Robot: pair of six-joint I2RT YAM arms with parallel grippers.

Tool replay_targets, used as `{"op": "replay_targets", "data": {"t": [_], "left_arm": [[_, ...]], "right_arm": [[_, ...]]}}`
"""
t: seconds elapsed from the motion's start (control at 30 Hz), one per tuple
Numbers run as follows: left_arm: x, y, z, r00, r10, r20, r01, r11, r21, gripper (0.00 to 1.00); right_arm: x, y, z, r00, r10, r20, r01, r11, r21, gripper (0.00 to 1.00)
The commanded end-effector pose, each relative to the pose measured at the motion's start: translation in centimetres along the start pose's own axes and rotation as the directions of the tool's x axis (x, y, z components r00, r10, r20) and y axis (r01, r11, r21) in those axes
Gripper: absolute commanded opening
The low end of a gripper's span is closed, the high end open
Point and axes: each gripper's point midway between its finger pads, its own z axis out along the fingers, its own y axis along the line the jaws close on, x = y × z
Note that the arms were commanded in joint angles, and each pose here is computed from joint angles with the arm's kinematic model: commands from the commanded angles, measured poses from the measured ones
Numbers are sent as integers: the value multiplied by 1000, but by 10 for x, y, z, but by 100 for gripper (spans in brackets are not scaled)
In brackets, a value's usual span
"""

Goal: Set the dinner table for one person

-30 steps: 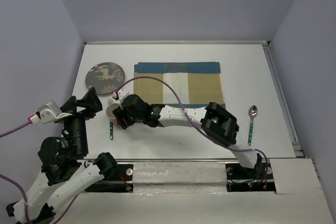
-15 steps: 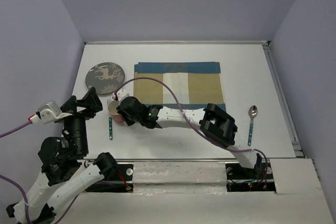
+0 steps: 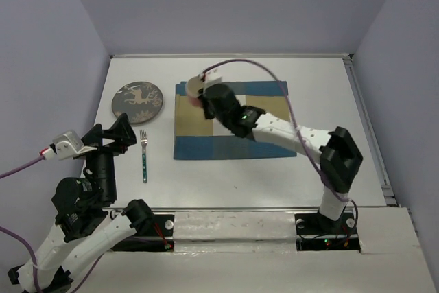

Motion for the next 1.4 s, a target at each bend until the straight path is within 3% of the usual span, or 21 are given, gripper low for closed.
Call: {"op": "replay_targets", "data": {"t": [0.0, 0.27, 0.4, 1.37], "left_arm": [[-3, -7, 4, 999, -39, 21, 39, 999, 7, 99], [6, -15, 8, 1000, -10, -4, 10, 1000, 17, 99], [13, -20, 11, 1000, 17, -22, -17, 1000, 24, 99], [30, -32, 19, 995, 75, -60, -72, 996, 47, 99]], "right_arm": [[-60, -168, -18, 964, 146, 223, -210, 930, 302, 0], [-52, -334, -43, 941, 210, 265, -319, 812, 489, 0], [-36, -377, -41, 944, 227, 238, -324, 773, 546, 0], [34, -389, 14, 945, 312, 100, -317, 790, 525, 3]]}}
